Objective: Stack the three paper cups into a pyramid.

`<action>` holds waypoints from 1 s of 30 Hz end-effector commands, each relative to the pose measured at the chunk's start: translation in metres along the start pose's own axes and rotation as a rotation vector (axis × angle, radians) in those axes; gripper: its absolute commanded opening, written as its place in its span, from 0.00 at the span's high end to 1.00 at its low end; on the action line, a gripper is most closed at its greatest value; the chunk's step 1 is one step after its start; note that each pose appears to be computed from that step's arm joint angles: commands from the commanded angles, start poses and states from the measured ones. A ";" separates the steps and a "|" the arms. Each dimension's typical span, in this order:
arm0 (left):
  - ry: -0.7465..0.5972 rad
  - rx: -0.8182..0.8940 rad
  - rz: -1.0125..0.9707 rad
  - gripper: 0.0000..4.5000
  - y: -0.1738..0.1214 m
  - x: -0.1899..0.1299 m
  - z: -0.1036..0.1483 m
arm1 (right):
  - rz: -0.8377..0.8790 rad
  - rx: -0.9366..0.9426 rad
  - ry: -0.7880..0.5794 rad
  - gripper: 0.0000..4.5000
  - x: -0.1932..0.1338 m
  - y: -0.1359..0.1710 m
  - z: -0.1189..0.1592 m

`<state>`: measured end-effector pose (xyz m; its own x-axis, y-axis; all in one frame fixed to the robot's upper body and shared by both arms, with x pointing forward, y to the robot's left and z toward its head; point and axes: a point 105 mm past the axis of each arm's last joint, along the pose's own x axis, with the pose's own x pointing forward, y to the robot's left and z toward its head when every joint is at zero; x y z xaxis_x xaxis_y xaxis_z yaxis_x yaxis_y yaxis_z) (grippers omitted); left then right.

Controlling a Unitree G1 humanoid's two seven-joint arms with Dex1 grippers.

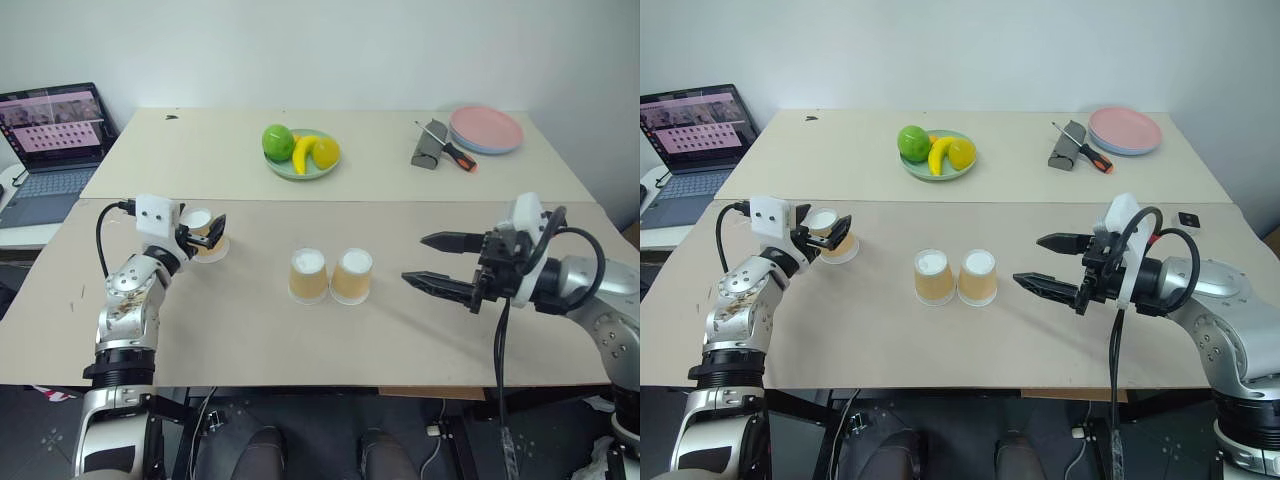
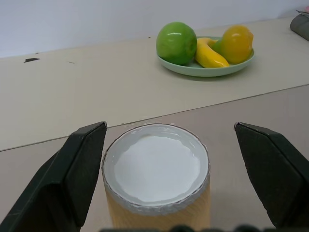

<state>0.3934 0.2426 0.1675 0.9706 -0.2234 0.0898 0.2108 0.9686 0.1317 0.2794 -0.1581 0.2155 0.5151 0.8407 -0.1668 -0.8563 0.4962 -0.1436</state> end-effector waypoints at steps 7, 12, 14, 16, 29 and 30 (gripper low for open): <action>-0.027 0.000 0.020 0.12 0.006 0.000 0.010 | -0.001 -0.059 -0.047 0.00 -0.003 -0.001 0.016; -0.019 -0.002 0.028 0.12 0.007 -0.002 0.008 | -0.001 -0.056 -0.047 0.00 -0.003 -0.002 0.016; -0.015 -0.003 0.027 0.12 0.007 -0.002 0.007 | -0.002 -0.056 -0.047 0.00 -0.003 -0.002 0.016; -0.011 -0.007 0.026 0.12 0.006 -0.002 0.005 | -0.002 -0.056 -0.047 0.00 -0.003 -0.002 0.016; -0.024 -0.040 0.016 0.12 0.003 0.002 0.011 | -0.008 -0.065 -0.052 0.00 -0.005 -0.004 0.022; -0.025 -0.040 0.016 0.12 0.003 0.002 0.011 | -0.009 -0.065 -0.052 0.00 -0.005 -0.004 0.022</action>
<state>0.3941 0.2403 0.1593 0.9741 -0.2183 0.0597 0.2137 0.9740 0.0757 0.2834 -0.1582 0.2234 0.5192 0.8412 -0.1513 -0.8526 0.4973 -0.1606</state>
